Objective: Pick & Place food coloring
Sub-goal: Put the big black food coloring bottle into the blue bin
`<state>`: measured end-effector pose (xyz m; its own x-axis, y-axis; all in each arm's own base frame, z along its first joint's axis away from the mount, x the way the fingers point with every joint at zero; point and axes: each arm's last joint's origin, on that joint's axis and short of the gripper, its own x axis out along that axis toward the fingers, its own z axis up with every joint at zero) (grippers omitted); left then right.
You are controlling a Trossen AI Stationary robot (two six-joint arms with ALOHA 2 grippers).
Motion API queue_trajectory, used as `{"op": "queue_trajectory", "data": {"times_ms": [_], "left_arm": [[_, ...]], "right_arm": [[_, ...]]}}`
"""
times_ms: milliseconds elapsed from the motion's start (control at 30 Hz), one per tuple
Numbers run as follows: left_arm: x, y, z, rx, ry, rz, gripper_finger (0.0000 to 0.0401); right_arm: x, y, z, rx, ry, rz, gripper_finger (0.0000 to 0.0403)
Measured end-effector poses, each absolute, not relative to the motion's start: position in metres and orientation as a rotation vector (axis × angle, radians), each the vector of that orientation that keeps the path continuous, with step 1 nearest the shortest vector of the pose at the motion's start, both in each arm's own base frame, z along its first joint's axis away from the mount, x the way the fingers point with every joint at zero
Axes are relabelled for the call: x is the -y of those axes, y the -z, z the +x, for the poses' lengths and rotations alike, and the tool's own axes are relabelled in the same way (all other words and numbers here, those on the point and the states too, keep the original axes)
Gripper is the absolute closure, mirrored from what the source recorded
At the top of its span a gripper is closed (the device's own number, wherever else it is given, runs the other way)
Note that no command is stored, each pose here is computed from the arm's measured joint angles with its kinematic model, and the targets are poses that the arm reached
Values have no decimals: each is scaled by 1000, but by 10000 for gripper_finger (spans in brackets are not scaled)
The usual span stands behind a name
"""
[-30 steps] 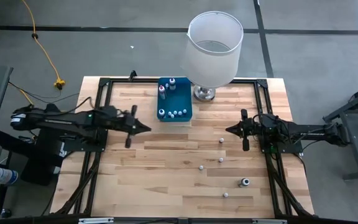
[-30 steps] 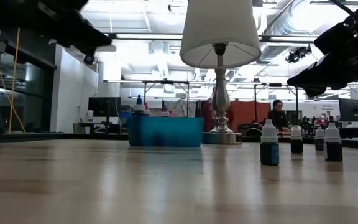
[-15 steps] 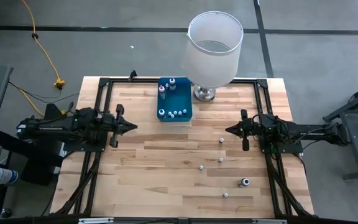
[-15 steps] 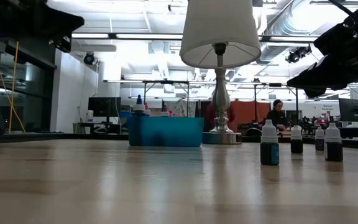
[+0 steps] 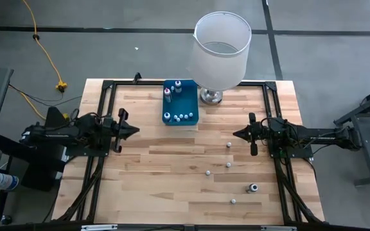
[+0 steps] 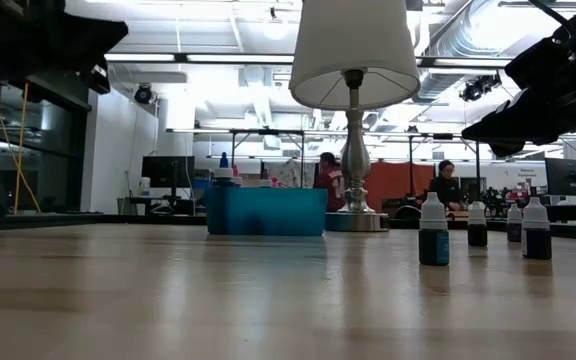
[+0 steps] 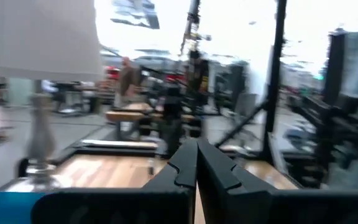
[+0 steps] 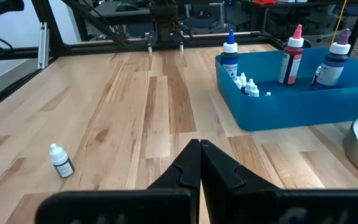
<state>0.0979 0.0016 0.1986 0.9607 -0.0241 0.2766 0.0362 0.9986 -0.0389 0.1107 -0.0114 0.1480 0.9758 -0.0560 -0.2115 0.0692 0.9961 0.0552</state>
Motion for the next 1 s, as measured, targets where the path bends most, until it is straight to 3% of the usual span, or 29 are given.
{"op": "queue_trajectory", "data": {"times_ms": [200, 1000], "left_arm": [[-5, -198, 93, 288, -83, -12, 401], [-3, -186, 95, 198, -44, 51, 401]], "right_arm": [[11, -148, 111, -212, 63, 63, 402], [11, -148, 111, -212, 63, 63, 402]]}}
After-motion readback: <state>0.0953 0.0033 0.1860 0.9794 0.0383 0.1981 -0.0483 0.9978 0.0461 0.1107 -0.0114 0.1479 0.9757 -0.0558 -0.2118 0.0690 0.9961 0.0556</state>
